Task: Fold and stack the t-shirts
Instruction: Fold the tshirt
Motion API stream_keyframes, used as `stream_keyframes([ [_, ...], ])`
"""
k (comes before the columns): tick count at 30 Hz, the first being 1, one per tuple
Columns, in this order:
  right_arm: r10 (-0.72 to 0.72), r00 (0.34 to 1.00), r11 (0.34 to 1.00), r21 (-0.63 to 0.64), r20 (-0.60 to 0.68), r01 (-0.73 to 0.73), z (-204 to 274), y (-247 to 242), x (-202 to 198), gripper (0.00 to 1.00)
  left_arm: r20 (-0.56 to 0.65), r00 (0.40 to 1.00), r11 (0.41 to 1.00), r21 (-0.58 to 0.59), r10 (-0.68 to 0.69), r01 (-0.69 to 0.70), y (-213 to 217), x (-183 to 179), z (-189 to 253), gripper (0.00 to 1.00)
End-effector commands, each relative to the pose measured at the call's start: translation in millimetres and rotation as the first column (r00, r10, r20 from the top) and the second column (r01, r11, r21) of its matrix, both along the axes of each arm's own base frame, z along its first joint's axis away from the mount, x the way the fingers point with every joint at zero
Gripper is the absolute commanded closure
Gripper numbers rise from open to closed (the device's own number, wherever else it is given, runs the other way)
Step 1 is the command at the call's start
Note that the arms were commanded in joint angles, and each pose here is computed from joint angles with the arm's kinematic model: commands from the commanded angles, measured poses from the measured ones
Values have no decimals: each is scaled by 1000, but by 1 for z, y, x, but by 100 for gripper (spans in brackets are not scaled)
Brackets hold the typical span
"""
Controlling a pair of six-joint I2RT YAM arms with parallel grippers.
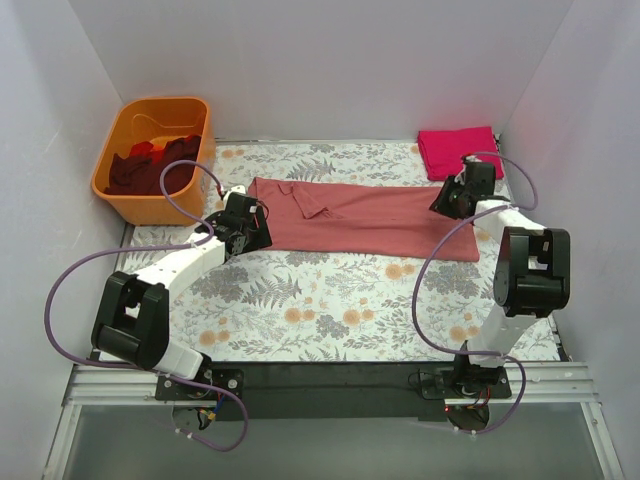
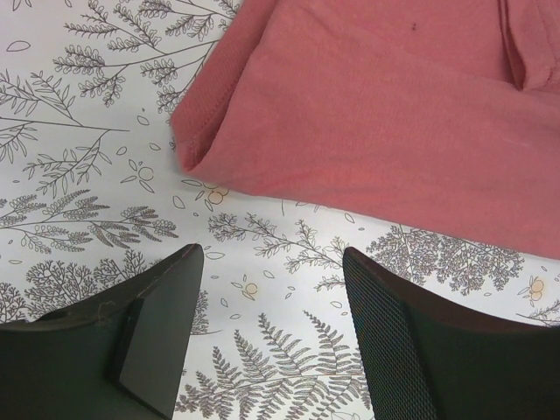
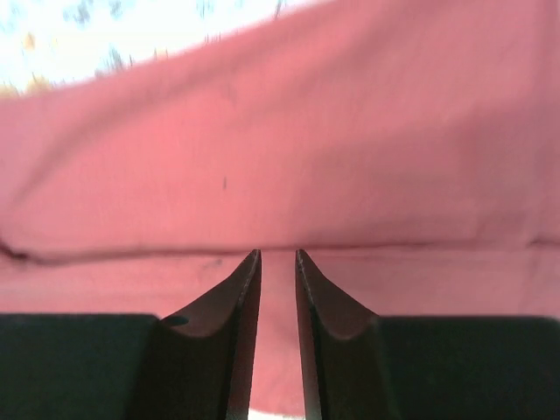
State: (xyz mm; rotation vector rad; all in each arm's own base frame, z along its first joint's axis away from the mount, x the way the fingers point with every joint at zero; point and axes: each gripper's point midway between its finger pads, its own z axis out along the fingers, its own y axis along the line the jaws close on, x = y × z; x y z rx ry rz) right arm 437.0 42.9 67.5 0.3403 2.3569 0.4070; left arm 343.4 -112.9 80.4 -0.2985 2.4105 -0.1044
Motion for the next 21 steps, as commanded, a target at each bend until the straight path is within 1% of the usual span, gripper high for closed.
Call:
stream_keyframes([
  [1,-46,997,996,-78,59,50,20,-32,28,71,47,999,1000,10,5,-6,3,4,11,36],
  [3,-72,996,994,-84,43,75,17,-46,32,71,48,999,1000,-1,9,-9,2,4,11,36],
  [5,-96,995,994,-42,40,97,22,-57,29,71,39,999,1000,-10,5,-5,-1,5,9,36],
  [6,-96,993,995,-28,71,98,37,-58,27,70,30,1000,1000,-28,-2,3,-5,5,8,36],
  [8,-98,993,995,-11,69,99,39,-58,14,70,34,999,998,-63,-5,7,-13,12,13,36],
  [9,-102,991,995,-5,88,102,49,-58,7,69,12,1000,997,-77,-9,10,-17,13,8,36],
  [10,-100,993,995,14,62,99,39,-55,-6,68,7,1000,996,-94,0,1,-19,17,8,36],
  [11,-132,990,991,41,52,130,36,-62,-15,65,12,1000,994,-110,7,-6,-22,24,13,36],
  [13,-142,986,986,103,83,133,43,-63,-25,63,-33,999,990,-138,16,-20,-23,32,5,37],
  [14,-181,983,975,139,40,173,25,-71,-43,63,-26,999,988,-150,21,-25,-26,42,10,38],
  [15,-198,979,967,174,46,188,26,-73,-48,63,-31,999,988,-150,24,-29,-27,46,9,39],
  [16,-194,979,962,207,61,178,24,-73,-51,62,-62,998,989,-147,24,-33,-27,49,-1,41],
  [18,-228,973,944,247,15,218,5,-80,-66,62,-65,998,988,-151,25,-35,-30,60,1,42],
  [19,-217,976,937,283,8,206,3,-78,-70,62,-102,995,990,-139,24,-38,-30,61,-12,43],
  [20,-241,970,928,299,26,223,2,-87,-69,62,-114,993,989,-142,24,-40,-31,63,-15,45],
  [21,-262,965,909,332,-11,251,-10,-87,-77,62,-115,993,989,-140,28,-44,-31,68,-15,46],
])
